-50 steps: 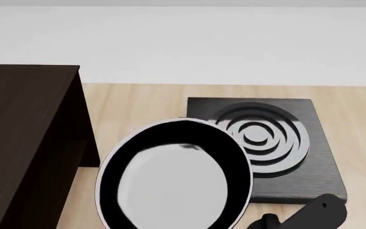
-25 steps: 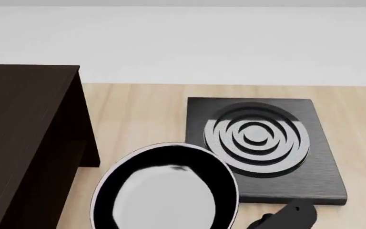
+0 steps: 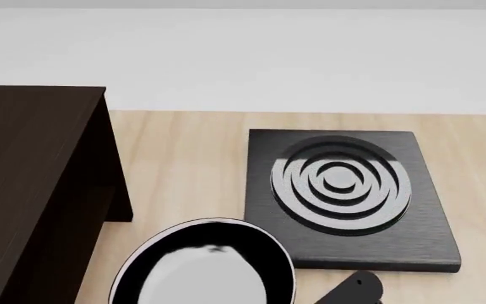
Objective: Put the frying pan under the cabinet shelf.
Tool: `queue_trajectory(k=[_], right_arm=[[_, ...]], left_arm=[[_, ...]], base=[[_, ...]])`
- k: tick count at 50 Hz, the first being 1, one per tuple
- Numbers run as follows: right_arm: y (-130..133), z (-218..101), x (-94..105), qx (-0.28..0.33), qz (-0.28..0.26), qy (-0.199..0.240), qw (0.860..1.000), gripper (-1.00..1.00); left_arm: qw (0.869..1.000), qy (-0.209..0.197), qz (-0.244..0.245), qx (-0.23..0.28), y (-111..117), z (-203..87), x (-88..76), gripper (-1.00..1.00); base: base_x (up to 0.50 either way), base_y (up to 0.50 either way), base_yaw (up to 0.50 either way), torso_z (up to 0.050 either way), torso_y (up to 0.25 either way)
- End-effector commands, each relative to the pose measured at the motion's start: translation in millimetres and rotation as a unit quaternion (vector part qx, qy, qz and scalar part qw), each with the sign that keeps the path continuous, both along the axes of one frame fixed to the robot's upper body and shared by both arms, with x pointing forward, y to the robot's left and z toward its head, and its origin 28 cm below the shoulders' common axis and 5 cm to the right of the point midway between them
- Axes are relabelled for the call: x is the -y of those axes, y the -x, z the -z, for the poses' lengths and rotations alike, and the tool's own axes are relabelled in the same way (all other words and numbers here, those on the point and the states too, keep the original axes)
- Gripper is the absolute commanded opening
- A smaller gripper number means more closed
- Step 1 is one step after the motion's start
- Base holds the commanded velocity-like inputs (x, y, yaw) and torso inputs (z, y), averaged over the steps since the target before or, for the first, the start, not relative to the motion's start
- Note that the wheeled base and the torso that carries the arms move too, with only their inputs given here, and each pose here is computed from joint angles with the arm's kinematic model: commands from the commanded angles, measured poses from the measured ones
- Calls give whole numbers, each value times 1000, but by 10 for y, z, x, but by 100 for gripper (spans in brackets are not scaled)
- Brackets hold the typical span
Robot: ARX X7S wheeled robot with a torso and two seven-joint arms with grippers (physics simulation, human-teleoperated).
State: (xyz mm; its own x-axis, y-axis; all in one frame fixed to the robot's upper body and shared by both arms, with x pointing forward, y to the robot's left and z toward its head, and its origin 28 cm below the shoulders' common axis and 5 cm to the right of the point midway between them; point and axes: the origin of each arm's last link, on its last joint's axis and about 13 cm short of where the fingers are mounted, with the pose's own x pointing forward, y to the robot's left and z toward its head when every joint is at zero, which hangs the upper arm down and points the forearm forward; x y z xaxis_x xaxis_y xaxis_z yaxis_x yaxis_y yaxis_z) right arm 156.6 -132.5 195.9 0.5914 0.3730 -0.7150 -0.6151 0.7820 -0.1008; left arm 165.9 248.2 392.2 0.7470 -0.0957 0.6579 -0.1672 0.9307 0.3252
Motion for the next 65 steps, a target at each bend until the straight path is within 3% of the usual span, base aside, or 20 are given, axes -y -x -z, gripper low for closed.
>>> queue_trajectory(k=[1,34,50,65], right_arm=[[-139,17,-18,16,0,-1,1000,-100],[-480,367,-167,-16,-38,-13,999,-100],[-617,496,-138,-27,-35,6,999,-100],[-831,666,-236,-31,-47,-17,998,-100]], left_arm=[[1000,-5,0,6,30,-34,7,100],[1000,-7,-6,4,78,10,-16,100],[1000,-8,-7,4,102,37,-22,100],[1000,-8,-12,3,125,61,-35,100]], base=[[0,0,0,0,0],[0,0,0,1,1],[0,0,0,0,1],[0,0,0,1,1]])
